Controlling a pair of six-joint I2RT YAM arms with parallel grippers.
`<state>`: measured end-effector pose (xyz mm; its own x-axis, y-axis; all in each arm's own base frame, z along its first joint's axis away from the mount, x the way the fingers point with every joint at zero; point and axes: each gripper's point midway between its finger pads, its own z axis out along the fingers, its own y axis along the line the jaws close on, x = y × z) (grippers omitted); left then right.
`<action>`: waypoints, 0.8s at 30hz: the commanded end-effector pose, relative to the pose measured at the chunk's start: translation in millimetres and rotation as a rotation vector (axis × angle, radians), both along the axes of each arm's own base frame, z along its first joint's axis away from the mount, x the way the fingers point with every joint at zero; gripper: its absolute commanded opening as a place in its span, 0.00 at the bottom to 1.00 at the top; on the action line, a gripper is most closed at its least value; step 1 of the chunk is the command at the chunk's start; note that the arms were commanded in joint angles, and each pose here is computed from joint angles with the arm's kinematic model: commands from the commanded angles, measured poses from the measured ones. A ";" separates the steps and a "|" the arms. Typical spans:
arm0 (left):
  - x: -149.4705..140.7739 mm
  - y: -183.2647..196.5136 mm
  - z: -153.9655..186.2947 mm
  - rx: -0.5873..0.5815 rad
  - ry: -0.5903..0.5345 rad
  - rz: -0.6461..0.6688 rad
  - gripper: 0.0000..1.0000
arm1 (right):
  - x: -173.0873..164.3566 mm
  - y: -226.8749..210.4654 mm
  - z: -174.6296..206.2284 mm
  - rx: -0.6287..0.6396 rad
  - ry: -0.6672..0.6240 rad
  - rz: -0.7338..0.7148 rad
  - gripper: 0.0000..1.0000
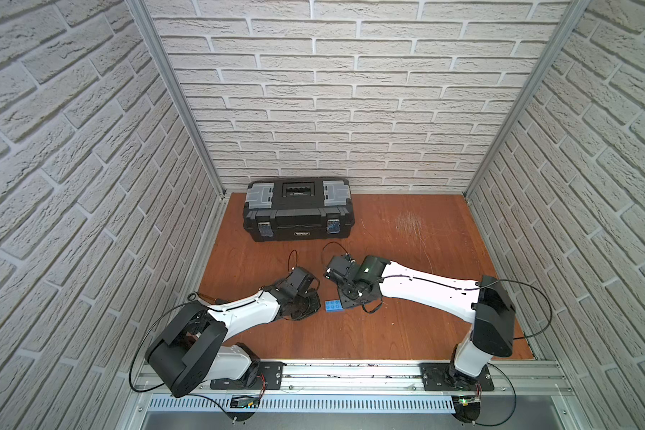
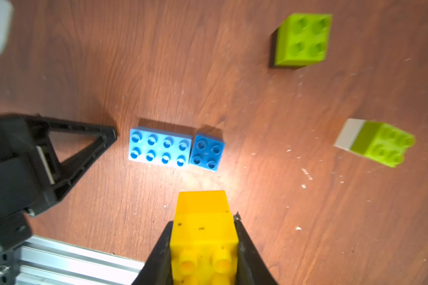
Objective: Assemble the number 4 with lego
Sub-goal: Adjust the lego brick at the center of the board.
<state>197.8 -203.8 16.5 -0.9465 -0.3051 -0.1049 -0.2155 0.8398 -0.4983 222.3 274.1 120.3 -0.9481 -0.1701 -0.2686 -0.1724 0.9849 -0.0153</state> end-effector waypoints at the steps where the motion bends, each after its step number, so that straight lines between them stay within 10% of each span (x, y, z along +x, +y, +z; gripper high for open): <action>1: -16.9 14.3 -20.8 0.082 0.074 -0.004 0.09 | 1.7 -17.1 -6.6 -0.058 0.004 -0.025 0.02; 24: -5.6 -6.7 -25.2 0.029 0.060 -0.026 0.08 | 22.5 -3.8 -33.0 -0.053 0.072 -0.034 0.02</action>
